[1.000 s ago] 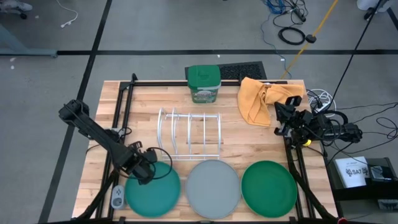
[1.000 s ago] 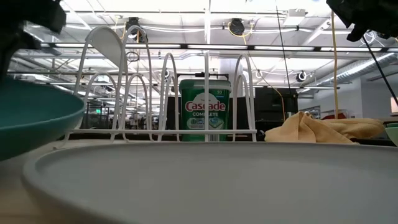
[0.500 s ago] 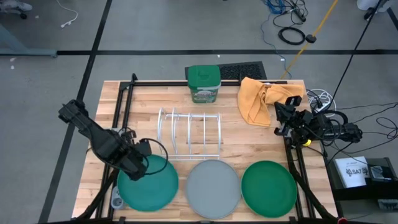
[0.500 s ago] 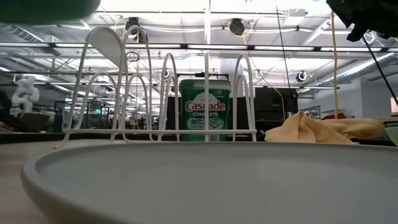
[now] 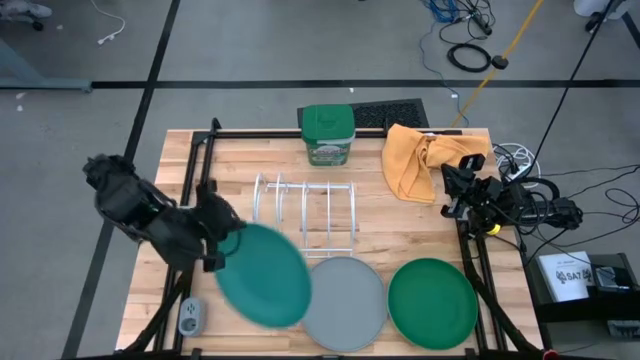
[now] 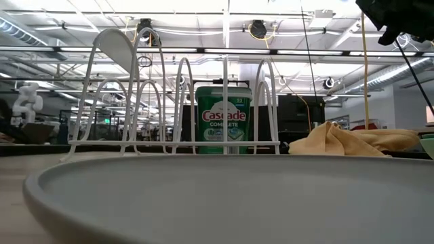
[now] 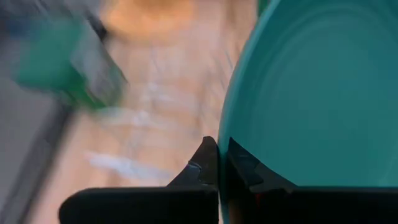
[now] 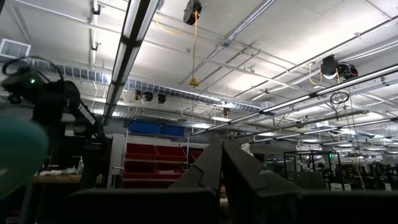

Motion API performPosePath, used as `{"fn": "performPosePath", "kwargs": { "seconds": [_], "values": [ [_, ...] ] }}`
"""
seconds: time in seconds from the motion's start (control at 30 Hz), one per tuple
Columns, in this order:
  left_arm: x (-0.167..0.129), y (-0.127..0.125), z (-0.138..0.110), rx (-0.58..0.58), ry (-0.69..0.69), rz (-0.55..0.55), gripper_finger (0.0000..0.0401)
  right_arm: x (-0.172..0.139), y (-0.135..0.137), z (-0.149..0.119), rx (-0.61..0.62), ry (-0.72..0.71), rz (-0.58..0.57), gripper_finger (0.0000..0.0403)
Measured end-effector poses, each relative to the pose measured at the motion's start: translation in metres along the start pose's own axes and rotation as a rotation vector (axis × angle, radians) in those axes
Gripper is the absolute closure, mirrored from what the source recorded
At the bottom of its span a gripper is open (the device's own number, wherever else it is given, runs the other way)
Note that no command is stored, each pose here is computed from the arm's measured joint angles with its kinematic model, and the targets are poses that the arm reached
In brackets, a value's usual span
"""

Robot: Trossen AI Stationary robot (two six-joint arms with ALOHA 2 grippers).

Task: Sort dishes
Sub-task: Put the green plate into the dish rack

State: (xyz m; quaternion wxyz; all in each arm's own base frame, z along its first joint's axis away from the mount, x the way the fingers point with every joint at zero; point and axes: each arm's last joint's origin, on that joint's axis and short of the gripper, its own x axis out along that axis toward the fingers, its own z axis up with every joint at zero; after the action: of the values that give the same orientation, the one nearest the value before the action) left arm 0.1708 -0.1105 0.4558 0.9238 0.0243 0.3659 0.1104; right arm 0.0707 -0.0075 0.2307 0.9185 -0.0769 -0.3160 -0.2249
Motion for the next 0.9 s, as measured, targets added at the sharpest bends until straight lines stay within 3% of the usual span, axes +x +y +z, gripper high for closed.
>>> {"fn": "performPosePath", "kwargs": {
  "seconds": [0.17,0.3,0.47,0.6,0.77,0.9],
  "values": [
    [-0.016,0.006,0.026,0.112,-0.278,0.166,0.0400,0.000,0.000,0.000,0.000,0.000,0.000,0.0394],
    [-0.024,0.006,0.043,0.181,-0.429,0.374,0.0400,0.000,0.000,0.001,0.007,-0.006,-0.001,0.0394],
    [-0.031,0.007,0.056,0.185,-0.474,0.616,0.0400,0.000,-0.002,0.005,0.167,-0.048,-0.009,0.0394],
    [-0.031,0.008,0.057,0.131,-0.464,0.778,0.0400,0.000,-0.002,0.006,0.192,-0.055,-0.015,0.0394],
    [-0.027,0.012,0.057,0.040,-0.485,0.795,0.0401,0.000,-0.003,0.007,0.100,-0.069,-0.024,0.0394],
    [-0.018,0.014,0.060,0.032,-0.468,0.828,0.0401,-0.001,-0.005,0.010,0.049,-0.081,-0.086,0.0394]
  ]
}}
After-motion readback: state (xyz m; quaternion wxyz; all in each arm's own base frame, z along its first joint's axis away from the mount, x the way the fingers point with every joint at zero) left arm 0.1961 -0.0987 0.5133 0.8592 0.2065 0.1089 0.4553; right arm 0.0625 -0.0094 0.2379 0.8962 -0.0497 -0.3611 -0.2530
